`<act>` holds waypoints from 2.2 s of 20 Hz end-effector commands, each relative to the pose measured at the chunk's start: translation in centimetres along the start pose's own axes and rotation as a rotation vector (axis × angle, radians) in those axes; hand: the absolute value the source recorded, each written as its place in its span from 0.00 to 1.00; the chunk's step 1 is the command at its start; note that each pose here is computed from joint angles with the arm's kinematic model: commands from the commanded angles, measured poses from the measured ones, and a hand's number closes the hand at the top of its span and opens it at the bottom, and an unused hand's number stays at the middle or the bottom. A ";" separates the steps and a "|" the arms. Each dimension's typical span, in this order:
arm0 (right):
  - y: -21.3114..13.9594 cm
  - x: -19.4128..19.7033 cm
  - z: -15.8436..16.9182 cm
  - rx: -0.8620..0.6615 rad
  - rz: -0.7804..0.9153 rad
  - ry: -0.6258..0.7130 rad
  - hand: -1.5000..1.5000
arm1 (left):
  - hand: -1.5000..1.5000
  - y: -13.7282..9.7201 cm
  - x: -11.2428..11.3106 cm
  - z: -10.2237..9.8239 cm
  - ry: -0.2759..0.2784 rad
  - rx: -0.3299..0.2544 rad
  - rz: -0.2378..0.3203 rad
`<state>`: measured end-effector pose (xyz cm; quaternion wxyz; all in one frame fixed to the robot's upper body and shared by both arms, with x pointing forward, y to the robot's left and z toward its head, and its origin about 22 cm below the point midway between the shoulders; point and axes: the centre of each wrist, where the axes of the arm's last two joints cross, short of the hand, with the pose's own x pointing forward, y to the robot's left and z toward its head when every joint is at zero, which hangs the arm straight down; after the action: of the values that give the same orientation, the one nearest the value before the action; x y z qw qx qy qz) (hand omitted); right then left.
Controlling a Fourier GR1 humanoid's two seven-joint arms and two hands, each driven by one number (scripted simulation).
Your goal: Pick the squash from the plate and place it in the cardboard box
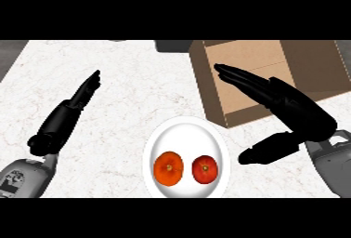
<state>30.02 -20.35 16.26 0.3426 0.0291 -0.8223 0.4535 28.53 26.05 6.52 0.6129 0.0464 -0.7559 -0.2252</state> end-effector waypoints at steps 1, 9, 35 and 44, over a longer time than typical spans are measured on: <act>0.2 1.6 -2.1 0.151 0.139 -0.025 0.00 | 0.50 1.0 -1.1 -0.1 -0.013 -0.005 0.003; 4.4 7.4 -4.6 0.522 0.421 0.092 0.00 | 0.50 1.8 0.1 -0.5 -0.010 -0.004 -0.006; 15.8 14.2 -7.6 0.615 0.597 0.338 0.00 | 0.50 0.4 0.7 -2.1 0.003 -0.010 0.004; 16.1 9.5 -6.8 0.666 0.676 0.368 0.00 | 0.50 0.3 0.5 0.3 -0.002 -0.020 0.009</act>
<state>19.11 -1.98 13.27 0.2905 -0.1965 -0.5332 0.7699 28.72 27.15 6.54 0.6115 0.0403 -0.7559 -0.2305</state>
